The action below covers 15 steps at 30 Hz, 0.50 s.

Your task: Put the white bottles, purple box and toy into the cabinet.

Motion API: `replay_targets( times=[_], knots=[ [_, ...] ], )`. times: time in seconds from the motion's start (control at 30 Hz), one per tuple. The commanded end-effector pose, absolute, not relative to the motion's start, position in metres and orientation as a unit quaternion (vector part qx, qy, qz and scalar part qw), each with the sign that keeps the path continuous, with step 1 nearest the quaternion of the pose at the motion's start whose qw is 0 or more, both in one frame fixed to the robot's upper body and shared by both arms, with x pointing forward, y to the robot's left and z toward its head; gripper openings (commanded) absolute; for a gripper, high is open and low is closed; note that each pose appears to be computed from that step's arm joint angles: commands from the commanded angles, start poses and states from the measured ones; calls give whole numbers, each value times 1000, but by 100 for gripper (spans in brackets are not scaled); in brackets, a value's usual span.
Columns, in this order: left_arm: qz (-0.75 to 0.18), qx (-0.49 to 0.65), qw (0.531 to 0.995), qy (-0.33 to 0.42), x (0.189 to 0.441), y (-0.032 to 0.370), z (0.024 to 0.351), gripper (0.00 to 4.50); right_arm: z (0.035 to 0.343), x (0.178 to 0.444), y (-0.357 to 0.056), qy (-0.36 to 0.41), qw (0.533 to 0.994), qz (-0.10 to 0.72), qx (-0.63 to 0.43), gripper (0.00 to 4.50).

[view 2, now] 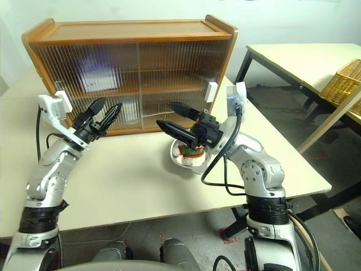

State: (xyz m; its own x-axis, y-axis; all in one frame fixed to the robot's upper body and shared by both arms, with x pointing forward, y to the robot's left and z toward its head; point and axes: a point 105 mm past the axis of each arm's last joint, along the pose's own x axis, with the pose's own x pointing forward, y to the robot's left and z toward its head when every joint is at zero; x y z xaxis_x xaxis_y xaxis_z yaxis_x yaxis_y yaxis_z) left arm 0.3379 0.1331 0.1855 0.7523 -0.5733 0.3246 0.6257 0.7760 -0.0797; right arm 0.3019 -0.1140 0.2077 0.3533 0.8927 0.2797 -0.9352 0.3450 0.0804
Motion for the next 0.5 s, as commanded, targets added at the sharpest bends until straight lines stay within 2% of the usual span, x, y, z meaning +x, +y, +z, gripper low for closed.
replay_targets(
  times=[0.03, 0.13, 0.27, 0.5],
  knots=[
    [-355, -113, 915, -158, 333, 143, 187, 449, 204, 304, -118, -93, 825, 547, 113, 450],
    [-373, -116, 902, -182, 327, 151, 191, 449, 202, 309, -125, -92, 840, 522, 117, 450],
    [-405, -116, 885, -197, 315, 163, 190, 449, 186, 343, -162, -82, 914, 391, 75, 450],
    [-430, -121, 871, -204, 305, 172, 192, 449, 174, 373, -206, -75, 962, 258, 53, 450]
  ],
)
